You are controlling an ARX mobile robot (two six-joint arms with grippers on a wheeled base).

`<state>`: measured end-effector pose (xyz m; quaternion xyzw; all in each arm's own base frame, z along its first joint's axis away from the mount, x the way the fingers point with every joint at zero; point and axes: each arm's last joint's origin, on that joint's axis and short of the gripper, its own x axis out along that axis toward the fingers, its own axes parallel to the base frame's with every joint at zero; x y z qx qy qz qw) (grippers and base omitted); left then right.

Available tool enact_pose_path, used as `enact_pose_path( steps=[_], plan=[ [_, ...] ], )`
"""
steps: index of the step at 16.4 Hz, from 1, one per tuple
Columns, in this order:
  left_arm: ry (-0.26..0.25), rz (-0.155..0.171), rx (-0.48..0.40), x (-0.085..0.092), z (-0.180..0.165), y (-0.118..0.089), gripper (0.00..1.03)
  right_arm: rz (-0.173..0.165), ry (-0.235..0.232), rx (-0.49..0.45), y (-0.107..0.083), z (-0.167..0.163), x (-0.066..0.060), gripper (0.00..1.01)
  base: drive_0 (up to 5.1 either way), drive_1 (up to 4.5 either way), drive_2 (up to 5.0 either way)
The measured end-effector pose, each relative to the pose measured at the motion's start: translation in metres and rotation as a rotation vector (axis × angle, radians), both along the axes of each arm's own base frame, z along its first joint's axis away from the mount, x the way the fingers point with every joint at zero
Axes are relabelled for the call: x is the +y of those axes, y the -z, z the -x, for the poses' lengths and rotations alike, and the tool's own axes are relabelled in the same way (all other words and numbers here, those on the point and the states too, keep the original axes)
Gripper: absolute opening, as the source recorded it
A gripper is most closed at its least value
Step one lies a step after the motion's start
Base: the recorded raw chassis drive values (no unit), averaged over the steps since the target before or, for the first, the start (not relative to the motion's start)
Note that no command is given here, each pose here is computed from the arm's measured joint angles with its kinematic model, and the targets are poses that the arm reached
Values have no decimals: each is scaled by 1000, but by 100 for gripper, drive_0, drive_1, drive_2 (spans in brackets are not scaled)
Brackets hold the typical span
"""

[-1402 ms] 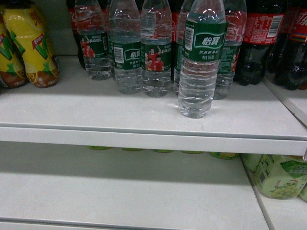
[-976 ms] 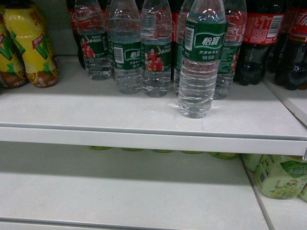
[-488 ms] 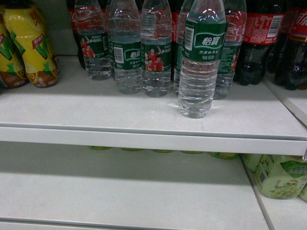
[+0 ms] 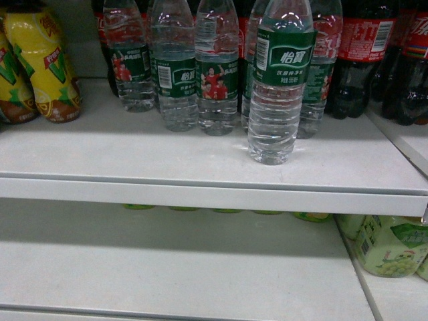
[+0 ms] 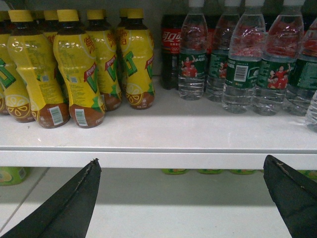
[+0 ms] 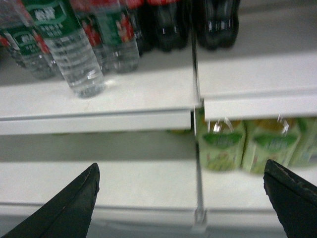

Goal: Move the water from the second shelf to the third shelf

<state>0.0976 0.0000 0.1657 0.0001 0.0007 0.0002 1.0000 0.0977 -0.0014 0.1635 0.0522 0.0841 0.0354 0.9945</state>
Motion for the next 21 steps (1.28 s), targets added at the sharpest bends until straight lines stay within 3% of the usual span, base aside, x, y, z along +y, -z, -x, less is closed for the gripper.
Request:
enact_pose_path(
  steps=[1, 2, 3, 6, 9, 11, 14, 16, 18, 21],
  plan=[
    [-1, 0, 0, 0, 0, 0, 98, -108, -22, 87, 0, -3, 0, 98, 0, 0, 0],
    [0, 0, 0, 0, 0, 0, 98, -168, -54, 67, -5, -5, 1, 98, 0, 0, 0],
    [0, 0, 0, 0, 0, 0, 98, -182, -57, 12, -21, -10, 0, 98, 0, 0, 0],
    [0, 0, 0, 0, 0, 0, 98, -162, -117, -78, -60, -42, 10, 98, 0, 0, 0],
    [0, 0, 0, 0, 0, 0, 98, -123, -216, -136, -94, -88, 37, 98, 0, 0, 0],
    [0, 0, 0, 0, 0, 0, 98, -90, -273, -91, -88, -114, 62, 98, 0, 0, 0],
    [0, 0, 0, 0, 0, 0, 98, -16, -369, -4, -56, -131, 100, 98, 0, 0, 0],
    [0, 0, 0, 0, 0, 0, 98, 13, -414, 40, -39, -135, 116, 98, 0, 0, 0],
    [0, 0, 0, 0, 0, 0, 98, 37, -428, 86, -26, -138, 125, 98, 0, 0, 0],
    [0, 0, 0, 0, 0, 0, 98, 38, -401, 65, -32, -159, 135, 98, 0, 0, 0]
  ],
)
